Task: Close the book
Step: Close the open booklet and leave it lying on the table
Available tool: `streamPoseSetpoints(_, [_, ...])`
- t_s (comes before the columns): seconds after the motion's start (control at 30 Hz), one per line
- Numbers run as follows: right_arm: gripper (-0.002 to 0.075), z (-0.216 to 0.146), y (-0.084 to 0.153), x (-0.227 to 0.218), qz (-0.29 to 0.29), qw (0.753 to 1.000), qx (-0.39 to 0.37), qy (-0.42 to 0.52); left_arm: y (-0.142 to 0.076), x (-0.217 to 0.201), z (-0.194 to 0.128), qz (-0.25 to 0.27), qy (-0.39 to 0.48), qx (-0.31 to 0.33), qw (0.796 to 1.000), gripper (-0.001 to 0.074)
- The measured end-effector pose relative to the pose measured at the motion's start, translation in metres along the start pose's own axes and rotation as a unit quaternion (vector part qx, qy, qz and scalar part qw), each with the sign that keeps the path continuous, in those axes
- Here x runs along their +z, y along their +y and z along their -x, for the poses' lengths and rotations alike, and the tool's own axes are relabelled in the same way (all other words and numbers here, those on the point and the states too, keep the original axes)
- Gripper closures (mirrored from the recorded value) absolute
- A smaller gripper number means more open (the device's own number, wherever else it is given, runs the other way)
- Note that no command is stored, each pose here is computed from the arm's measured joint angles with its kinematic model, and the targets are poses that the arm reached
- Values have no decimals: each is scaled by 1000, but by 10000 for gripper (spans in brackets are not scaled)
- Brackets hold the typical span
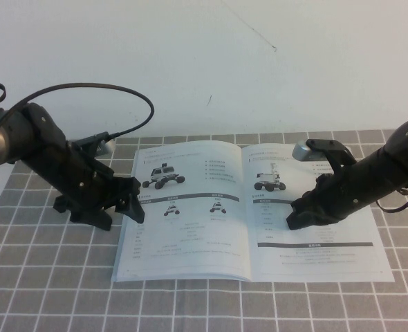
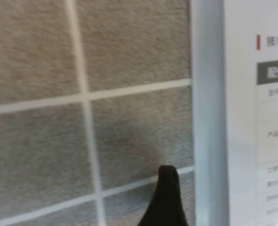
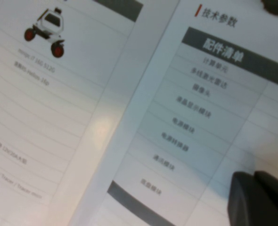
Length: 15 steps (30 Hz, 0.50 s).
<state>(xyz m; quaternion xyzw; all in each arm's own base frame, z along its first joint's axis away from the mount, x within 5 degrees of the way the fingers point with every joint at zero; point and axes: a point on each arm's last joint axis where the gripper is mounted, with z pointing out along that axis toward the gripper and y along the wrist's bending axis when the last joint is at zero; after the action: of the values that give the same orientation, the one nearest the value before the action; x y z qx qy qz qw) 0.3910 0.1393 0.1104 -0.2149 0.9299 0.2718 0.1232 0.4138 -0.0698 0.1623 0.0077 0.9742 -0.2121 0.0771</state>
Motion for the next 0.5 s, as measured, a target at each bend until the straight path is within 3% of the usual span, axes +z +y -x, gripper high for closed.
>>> streamPoseSetpoints(0.5, [729,0,0,0,0,1000,1,0,-2,-1,2,-11,-8,-1,1000,202])
